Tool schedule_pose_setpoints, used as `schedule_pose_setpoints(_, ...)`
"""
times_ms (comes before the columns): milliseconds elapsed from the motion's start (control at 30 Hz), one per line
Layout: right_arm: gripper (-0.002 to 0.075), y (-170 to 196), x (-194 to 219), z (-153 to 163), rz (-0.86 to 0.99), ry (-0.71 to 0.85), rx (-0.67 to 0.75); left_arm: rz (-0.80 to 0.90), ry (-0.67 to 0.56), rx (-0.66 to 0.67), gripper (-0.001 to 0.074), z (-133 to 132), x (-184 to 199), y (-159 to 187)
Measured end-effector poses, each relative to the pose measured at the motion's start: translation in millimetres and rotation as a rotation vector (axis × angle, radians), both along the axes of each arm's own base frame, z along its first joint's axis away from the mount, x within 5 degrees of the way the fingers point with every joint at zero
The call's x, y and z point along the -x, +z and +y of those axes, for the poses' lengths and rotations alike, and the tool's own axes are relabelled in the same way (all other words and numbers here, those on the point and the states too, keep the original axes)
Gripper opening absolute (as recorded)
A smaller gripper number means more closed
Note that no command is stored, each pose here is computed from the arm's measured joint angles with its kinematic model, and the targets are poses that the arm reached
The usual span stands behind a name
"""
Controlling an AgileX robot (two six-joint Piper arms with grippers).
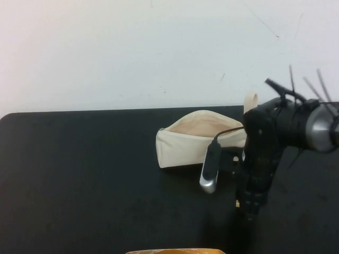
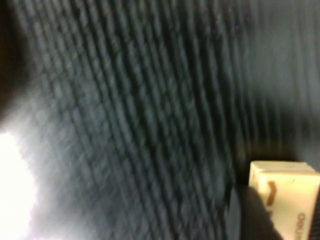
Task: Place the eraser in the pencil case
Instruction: Pick up the eraser from the table, then place the eraser on the pencil case
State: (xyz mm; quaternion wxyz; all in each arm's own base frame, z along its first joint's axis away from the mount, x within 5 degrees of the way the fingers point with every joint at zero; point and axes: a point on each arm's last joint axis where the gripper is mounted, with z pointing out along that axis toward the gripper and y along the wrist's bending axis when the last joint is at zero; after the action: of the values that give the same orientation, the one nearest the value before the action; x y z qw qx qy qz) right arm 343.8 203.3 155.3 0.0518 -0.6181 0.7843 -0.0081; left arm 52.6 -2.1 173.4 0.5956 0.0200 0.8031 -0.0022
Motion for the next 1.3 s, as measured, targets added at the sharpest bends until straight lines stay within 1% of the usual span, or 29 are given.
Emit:
schedule_pose_setpoints(100, 0.0209, 24.9, 6.0, -2.1, -0.014, -0.021, -0.027, 0.0, 0.0, 0.0, -0.0001, 0.0, 0.0, 0.0)
schedule_pose_setpoints(233, 0.0209, 74.9, 16.0, -5.0, -0.111, -0.039, -0.125, 0.0, 0.0, 0.0, -0.0001, 0.0, 0.0, 0.0)
schedule_pose_setpoints(367, 0.0209, 121.8, 22.4, -6.3, -0.278, -0.061, -0.266, 0.0, 0.0, 0.0, -0.0001, 0.0, 0.0, 0.0)
schedule_pose_setpoints(500, 0.0209, 144.4, 13.4, -2.0, -0.466, -0.113, -0.406, 0.0, 0.0, 0.0, -0.0001, 0.0, 0.0, 0.0)
schedule_pose_setpoints(600, 0.0209, 144.4, 1.0, 4.8, -0.557, -0.167, -0.497, 0.0, 0.0, 0.0, -0.0001, 0.0, 0.0, 0.0)
schedule_pose_setpoints(667, 0.0209, 137.4, -7.3, 9.2, -0.589, -0.182, -0.526, 0.0, 0.0, 0.0, -0.0001, 0.0, 0.0, 0.0)
schedule_pose_setpoints(900, 0.0211, 85.1, -32.1, 22.6, -0.576, -0.21, -0.517, 0.0, 0.0, 0.0, -0.0001, 0.0, 0.0, 0.0)
schedule_pose_setpoints(967, 0.0245, 74.2, -36.6, 25.0, -0.572, -0.231, -0.523, 0.0, 0.0, 0.0, -0.0001, 0.0, 0.0, 0.0)
schedule_pose_setpoints(1100, 0.0393, 67.5, -41.7, 27.4, -0.585, -0.279, -0.56, 0.0, 0.0, 0.0, -0.0001, 0.0, 0.0, 0.0)
schedule_pose_setpoints(1133, 0.0415, 68.0, -42.1, 27.6, -0.588, -0.287, -0.568, 0.0, 0.0, 0.0, -0.0001, 0.0, 0.0, 0.0)
schedule_pose_setpoints(1233, 0.0435, 75.7, -40.3, 26.8, -0.587, -0.315, -0.593, 0.0, 0.0, 0.0, -0.0001, 0.0, 0.0, 0.0)
schedule_pose_setpoints(1300, 0.0409, 88.5, -34.7, 24.4, -0.57, -0.339, -0.609, 0.0, 0.0, 0.0, -0.0001, 0.0, 0.0, 0.0)
